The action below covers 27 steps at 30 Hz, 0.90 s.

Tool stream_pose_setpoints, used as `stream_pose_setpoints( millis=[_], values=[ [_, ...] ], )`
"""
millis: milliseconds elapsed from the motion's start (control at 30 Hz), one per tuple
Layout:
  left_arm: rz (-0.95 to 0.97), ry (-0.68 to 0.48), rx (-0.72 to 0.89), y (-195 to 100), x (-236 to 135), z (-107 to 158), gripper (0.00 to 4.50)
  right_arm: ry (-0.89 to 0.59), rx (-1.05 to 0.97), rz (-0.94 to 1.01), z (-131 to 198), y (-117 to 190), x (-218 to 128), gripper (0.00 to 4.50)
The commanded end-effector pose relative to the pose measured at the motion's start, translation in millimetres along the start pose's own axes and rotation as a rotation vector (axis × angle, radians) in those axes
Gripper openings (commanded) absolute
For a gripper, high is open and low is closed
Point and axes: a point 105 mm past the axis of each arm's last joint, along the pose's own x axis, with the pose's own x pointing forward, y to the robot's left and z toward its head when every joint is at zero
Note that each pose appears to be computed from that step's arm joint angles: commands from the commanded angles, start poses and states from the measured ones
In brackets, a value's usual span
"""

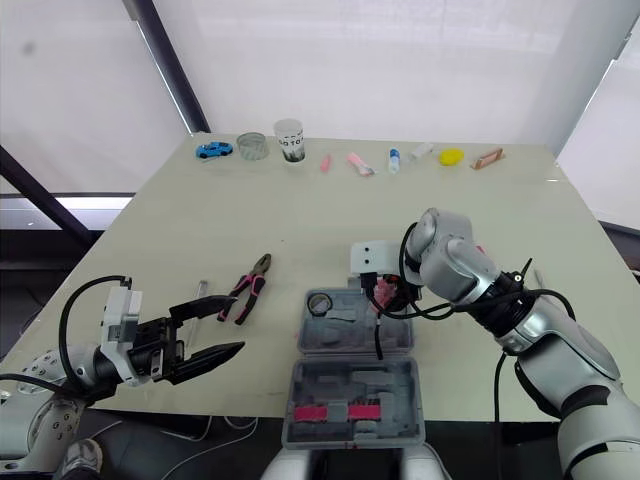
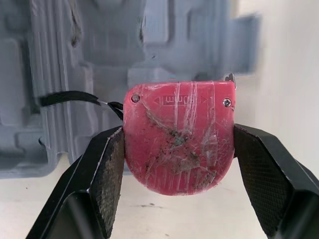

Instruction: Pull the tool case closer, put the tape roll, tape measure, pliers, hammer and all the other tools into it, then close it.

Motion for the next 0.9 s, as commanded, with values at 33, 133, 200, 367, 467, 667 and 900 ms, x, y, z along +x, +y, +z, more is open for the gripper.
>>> stream_pose_setpoints(
  millis=[33, 133, 200, 367, 467, 667, 900],
  values=[
    [-0.013, -0.014, 0.037, -2.8, 1.1, 9.7, 4.5, 0.018, -0.018, -0.025, 0.4, -4.5, -2.8, 2.82],
    [-0.023, -0.008, 0.035, -4.0, 2.4, 8.7, 4.5, 0.035, -0.007, -0.022, -1.8, -5.9, 2.4, 2.82],
    [-0.026, -0.007, 0.034, -4.4, 3.5, 8.3, 4.5, 0.037, 0.0, -0.019, -0.8, -6.3, 5.4, 2.82],
    [-0.032, -0.006, 0.036, -3.6, 5.9, 8.5, 4.5, 0.044, 0.012, -0.008, -0.6, -4.8, 13.0, 2.82],
    [-0.033, -0.006, 0.038, -3.3, 6.5, 8.7, 4.5, 0.046, 0.022, 0.0, -0.5, -3.3, 18.0, 2.82],
    [-0.034, -0.005, 0.04, -3.1, 7.3, 8.8, 4.5, 0.046, 0.023, -0.003, 1.3, -3.8, 24.8, 2.82],
    [-0.035, -0.005, 0.04, -3.2, 8.3, 9.6, 4.5, 0.03, 0.007, -0.008, 5.0, -5.8, 26.7, 4.13]
  ],
)
